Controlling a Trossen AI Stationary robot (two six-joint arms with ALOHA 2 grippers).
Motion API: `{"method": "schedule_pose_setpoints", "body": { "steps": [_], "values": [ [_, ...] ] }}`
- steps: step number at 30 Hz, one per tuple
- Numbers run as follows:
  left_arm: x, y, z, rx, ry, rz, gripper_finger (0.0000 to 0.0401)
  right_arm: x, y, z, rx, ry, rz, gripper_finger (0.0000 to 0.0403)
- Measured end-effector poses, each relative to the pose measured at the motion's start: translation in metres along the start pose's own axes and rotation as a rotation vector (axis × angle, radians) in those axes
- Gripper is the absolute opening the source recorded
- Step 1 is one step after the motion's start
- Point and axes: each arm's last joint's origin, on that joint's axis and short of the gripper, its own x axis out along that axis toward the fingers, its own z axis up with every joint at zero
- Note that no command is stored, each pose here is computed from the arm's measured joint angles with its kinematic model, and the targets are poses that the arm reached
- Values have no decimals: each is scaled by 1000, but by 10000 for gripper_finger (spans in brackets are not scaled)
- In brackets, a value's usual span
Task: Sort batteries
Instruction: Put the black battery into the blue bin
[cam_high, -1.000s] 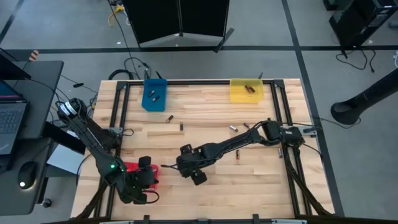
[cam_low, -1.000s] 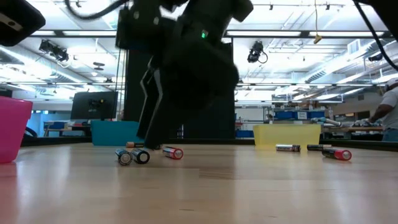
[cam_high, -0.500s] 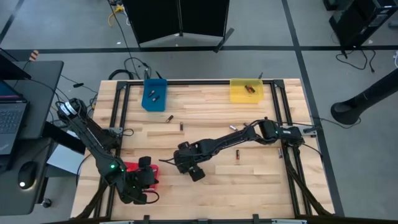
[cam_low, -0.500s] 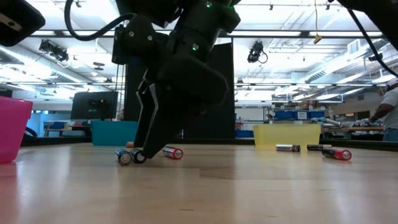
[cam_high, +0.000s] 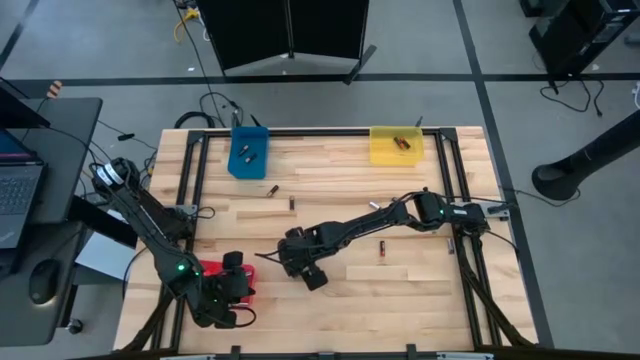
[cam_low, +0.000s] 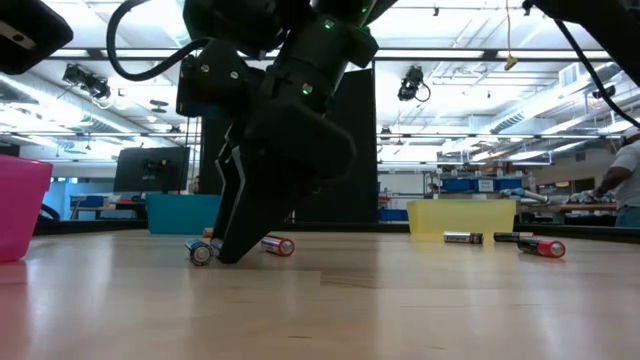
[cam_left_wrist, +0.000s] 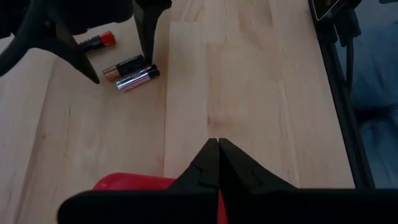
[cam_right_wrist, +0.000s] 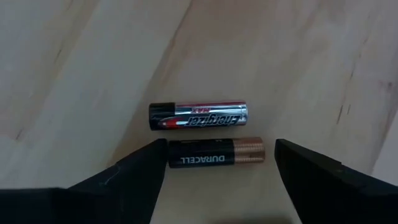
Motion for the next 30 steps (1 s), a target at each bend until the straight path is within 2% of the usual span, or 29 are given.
{"method": "schedule_pose_setpoints", "body": {
  "steps": [7,14,17,23,30],
  "values": [
    [0,0,0,-1,-7,4,7,0,0,0,1,3,0,228],
    [0,1,1,-2,-27,24,7,-3,0,0,2,3,-15,225],
    [1,2,2,-3,-35,35,7,-12,0,1,14,18,-60,225],
    [1,3,4,7,-54,49,8,-51,-8,4,119,36,-206,225],
    [5,5,16,-62,-121,33,8,-129,-46,-13,415,84,-474,225]
  ]
}}
